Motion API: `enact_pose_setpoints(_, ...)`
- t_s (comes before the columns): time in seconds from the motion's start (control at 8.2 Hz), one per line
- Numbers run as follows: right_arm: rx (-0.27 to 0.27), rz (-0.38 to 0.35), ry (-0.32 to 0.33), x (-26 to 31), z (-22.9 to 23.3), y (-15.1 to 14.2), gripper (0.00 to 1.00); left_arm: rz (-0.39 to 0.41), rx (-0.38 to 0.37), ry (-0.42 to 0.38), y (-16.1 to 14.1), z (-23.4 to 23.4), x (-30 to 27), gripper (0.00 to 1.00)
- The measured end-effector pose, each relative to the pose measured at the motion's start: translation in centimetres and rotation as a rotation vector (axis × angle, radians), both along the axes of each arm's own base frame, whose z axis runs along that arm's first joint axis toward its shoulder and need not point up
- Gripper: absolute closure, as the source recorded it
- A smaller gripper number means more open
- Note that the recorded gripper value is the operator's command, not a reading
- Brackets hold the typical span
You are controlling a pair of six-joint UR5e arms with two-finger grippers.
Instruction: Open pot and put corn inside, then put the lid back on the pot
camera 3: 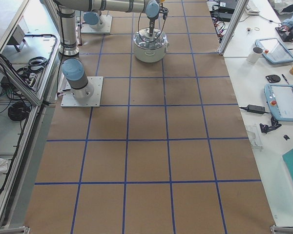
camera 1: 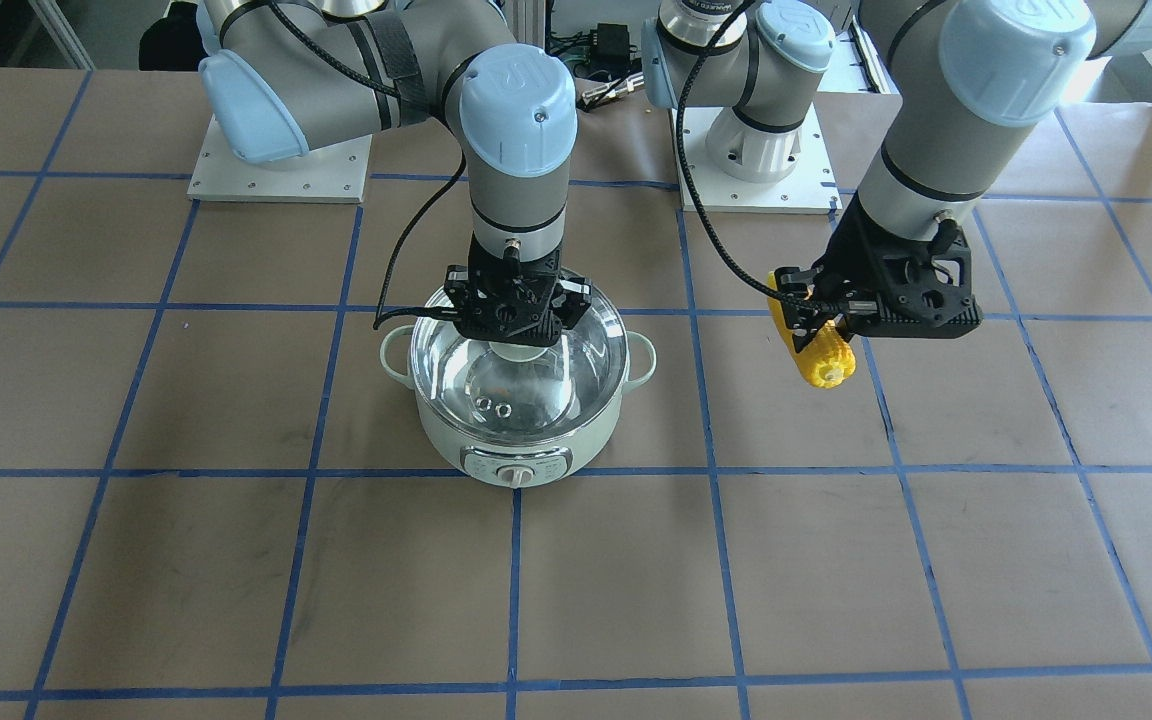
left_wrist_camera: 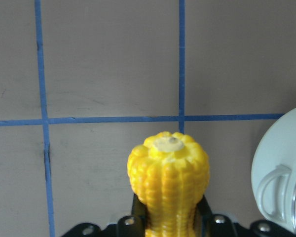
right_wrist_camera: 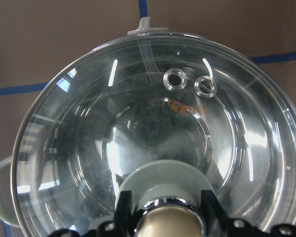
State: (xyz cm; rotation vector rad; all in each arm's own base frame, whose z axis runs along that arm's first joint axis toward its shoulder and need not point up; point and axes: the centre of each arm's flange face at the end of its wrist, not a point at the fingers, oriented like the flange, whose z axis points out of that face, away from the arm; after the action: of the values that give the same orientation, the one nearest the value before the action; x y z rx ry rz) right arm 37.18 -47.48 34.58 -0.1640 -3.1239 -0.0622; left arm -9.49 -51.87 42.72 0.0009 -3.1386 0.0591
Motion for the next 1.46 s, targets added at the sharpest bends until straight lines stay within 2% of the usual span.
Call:
enact_pose_setpoints(0.24, -0.011, -0.006, -0.005, -0.5, 1.1, -0.3, 0.60, -0.019, 0.009, 0.007, 0.8, -0.1, -3.4, 1.00)
enact_pose_setpoints(0.49, -0.034, -0.008, -0.020, -2.3, 4.9, -0.2, 0.60, -0.041, 0.028, 0.009, 1.4, -0.4, -4.9, 1.00)
enact_pose_setpoints(0.73, -0.059, -0.005, -0.027, -4.8, 7.9, -0.2, 0.60, -0.079, 0.102, 0.015, 2.5, -1.2, -6.8, 1.00)
enact_pose_setpoints(0.98, -0.065, 0.004, -0.028, -7.8, 9.3, -1.2, 0.59, -0.134, 0.139, 0.011, 3.6, -2.4, -10.8, 1.00)
enact_pose_setpoints(1.1, -0.069, 0.018, -0.027, -10.0, 10.2, -1.9, 0.59, -0.158, 0.136, 0.013, 3.7, -2.9, -12.9, 1.00)
enact_pose_setpoints(1.46, -0.056, 0.080, -0.018, -21.1, 12.2, -4.9, 0.59, -0.209, 0.123, 0.085, 3.6, -3.6, -17.2, 1.00)
